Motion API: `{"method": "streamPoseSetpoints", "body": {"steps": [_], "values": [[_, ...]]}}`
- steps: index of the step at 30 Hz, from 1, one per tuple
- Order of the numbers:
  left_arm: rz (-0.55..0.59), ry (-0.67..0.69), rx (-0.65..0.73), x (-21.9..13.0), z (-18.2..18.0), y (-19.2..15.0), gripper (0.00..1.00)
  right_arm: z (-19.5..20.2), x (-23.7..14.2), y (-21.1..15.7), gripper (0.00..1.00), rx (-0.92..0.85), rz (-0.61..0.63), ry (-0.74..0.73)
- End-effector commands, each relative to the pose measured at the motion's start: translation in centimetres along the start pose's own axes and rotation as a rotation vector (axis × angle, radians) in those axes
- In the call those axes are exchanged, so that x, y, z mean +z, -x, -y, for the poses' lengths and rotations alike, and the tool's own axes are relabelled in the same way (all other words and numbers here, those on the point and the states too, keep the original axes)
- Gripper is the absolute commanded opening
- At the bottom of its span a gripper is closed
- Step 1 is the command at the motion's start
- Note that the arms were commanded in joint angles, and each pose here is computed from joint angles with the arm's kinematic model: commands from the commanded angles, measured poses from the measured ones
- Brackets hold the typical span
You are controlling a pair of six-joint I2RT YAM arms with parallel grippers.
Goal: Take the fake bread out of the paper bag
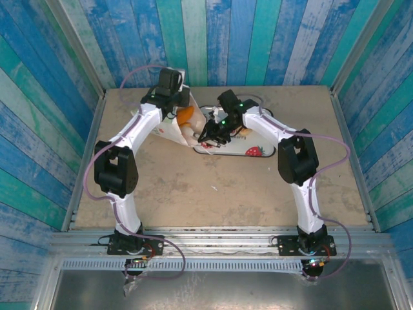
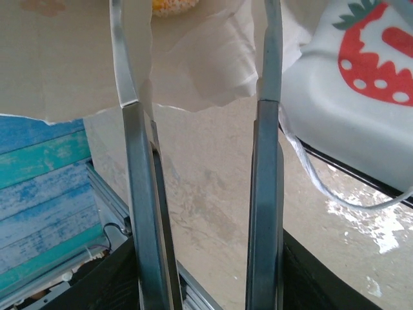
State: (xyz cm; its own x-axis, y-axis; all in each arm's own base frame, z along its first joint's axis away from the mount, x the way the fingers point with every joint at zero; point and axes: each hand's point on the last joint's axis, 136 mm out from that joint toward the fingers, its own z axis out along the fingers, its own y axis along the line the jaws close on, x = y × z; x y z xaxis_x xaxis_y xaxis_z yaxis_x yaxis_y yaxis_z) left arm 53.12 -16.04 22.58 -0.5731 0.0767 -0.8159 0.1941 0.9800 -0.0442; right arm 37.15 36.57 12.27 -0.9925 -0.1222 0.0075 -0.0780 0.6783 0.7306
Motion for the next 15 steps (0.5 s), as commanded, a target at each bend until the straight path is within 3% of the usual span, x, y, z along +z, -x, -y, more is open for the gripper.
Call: {"method": "streamPoseSetpoints", "body": {"steps": [1, 10, 15], "values": [[0.079, -0.022, -0.002, -4.2, 0.2, 2.9, 0.0, -0.6, 0.6, 0.6, 0.49, -0.005, 0.004, 0.048], [0.084, -0.025, -0.005, -4.3, 0.2, 3.0, 0.0, -0.1, 1.6, 1.2, 0.48, 0.009, 0.004, 0.051], [0.082, -0.019, -0.006, -4.2, 0.1, 3.0, 0.0, 0.0, 1.5, 1.2, 0.38, 0.003, 0.01, 0.047]]}}
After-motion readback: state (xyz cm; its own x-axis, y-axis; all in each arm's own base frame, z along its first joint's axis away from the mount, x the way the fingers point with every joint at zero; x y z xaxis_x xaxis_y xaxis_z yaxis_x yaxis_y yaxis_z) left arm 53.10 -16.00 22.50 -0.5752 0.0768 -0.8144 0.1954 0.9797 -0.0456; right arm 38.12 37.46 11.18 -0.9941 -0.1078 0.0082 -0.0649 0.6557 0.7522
